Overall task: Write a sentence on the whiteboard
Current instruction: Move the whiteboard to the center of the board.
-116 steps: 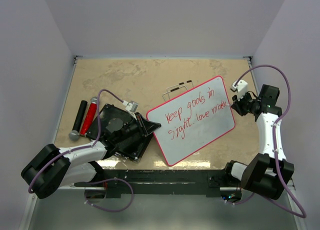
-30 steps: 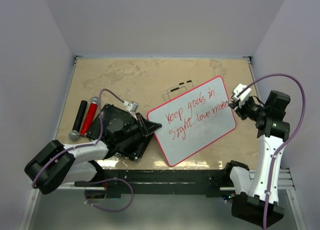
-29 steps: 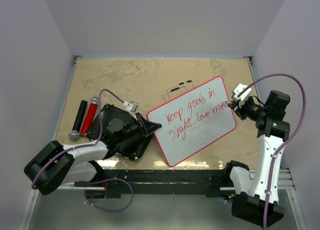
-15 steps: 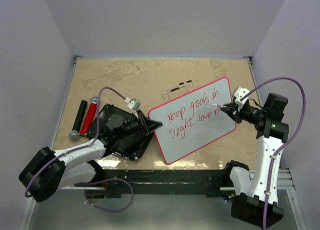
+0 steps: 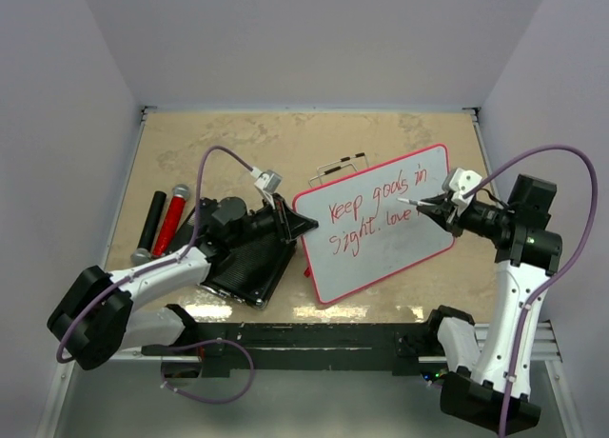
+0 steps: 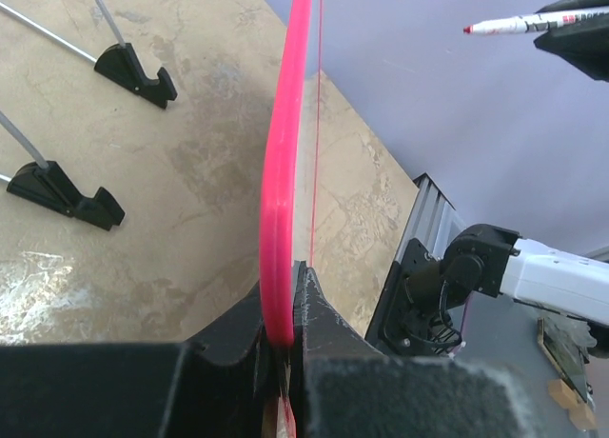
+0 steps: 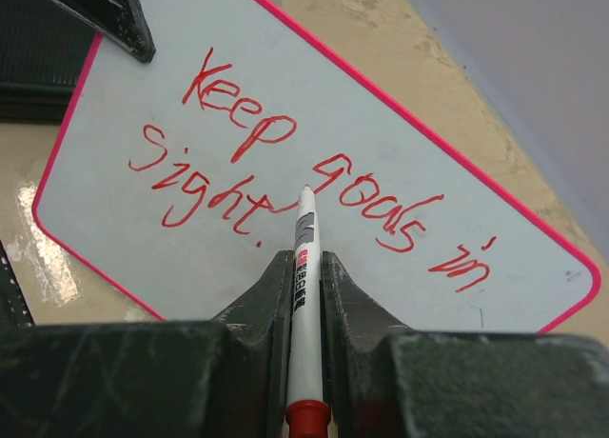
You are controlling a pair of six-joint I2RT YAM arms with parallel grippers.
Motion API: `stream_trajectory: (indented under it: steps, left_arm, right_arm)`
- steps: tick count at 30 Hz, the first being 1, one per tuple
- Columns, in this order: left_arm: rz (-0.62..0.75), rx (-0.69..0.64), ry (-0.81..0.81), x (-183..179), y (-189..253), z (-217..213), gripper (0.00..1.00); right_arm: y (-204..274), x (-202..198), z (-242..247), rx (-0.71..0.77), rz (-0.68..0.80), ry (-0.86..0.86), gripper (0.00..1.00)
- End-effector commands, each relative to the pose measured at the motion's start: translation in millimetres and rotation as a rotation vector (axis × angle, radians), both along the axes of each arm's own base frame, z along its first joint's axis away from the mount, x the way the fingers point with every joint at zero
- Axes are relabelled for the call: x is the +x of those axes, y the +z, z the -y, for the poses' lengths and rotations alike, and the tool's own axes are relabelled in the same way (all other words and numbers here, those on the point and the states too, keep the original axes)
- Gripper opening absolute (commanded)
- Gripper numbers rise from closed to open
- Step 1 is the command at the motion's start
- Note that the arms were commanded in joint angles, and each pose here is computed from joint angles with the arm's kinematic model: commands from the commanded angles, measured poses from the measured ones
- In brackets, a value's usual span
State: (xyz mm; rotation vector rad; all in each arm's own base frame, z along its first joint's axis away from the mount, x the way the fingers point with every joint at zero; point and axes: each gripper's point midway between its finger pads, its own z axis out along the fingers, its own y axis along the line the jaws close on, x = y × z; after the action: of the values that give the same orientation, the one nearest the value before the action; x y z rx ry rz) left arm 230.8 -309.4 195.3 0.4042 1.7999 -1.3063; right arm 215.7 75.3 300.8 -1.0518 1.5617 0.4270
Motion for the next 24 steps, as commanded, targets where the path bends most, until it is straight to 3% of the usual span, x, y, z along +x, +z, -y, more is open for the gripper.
stream_trajectory:
  steps: [1,15,24]
  left_arm:
    - [0.031,-0.004,-0.013,10.7,19.2,8.4,0.00]
    - [0.091,-0.076,0.009,56.0,77.1,21.1,0.00]
    - [0.100,-0.211,-0.021,83.4,114.5,15.7,0.00]
  right_arm:
    - [-2.2,-6.0,-6.1,0.027,-0.035,0.043,0.00]
    - [21.4,-7.9,-9.8,0.048,-0.043,0.067,0.00]
    - [27.1,-4.8,-8.1,0.057,-0.060,0.051,0.00]
